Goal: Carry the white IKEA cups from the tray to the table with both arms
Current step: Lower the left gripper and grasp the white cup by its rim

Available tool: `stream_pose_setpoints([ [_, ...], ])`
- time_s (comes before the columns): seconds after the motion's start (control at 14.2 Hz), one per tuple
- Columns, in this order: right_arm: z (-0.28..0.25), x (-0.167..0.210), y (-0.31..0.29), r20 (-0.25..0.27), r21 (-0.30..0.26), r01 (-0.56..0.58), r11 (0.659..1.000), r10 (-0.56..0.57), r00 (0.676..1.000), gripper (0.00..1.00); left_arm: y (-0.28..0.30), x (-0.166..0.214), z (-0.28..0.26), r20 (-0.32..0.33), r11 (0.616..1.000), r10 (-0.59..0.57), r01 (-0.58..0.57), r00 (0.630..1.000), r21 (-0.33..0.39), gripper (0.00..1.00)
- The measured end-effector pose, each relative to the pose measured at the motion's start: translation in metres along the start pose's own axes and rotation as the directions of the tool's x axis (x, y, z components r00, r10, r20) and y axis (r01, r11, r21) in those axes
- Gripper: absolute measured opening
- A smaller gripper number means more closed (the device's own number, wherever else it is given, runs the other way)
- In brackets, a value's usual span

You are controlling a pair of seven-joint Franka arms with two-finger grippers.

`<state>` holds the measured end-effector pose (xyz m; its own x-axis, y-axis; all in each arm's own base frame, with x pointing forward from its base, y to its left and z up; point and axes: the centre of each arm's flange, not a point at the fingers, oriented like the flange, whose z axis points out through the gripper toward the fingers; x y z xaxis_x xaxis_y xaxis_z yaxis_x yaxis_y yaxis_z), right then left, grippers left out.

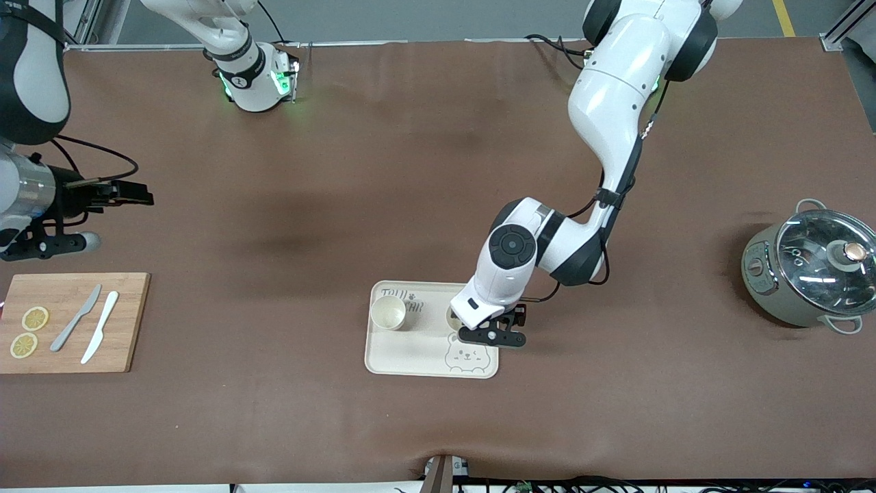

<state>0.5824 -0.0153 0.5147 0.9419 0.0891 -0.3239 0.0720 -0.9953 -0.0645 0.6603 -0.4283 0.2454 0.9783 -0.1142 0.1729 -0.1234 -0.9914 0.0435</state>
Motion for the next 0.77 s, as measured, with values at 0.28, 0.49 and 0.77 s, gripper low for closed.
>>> stream_pose_setpoints([
  [0.28,0.021,0.013,-0.018,0.050,0.057,-0.188,0.980,0.186,0.981,1.00,0.001,-0.002,0.010,0.000,1.000,0.002,-0.002,1.000,-0.001,1.00],
  [0.49,0.038,0.025,-0.025,0.083,0.068,-0.275,0.959,0.269,0.959,1.00,0.006,-0.005,0.013,-0.002,1.000,0.010,-0.010,1.000,-0.004,1.00],
  [0.77,0.047,0.034,-0.036,0.103,0.087,-0.323,0.942,0.314,0.944,1.00,0.007,-0.006,0.016,-0.001,1.000,0.012,-0.012,1.000,-0.004,0.99],
])
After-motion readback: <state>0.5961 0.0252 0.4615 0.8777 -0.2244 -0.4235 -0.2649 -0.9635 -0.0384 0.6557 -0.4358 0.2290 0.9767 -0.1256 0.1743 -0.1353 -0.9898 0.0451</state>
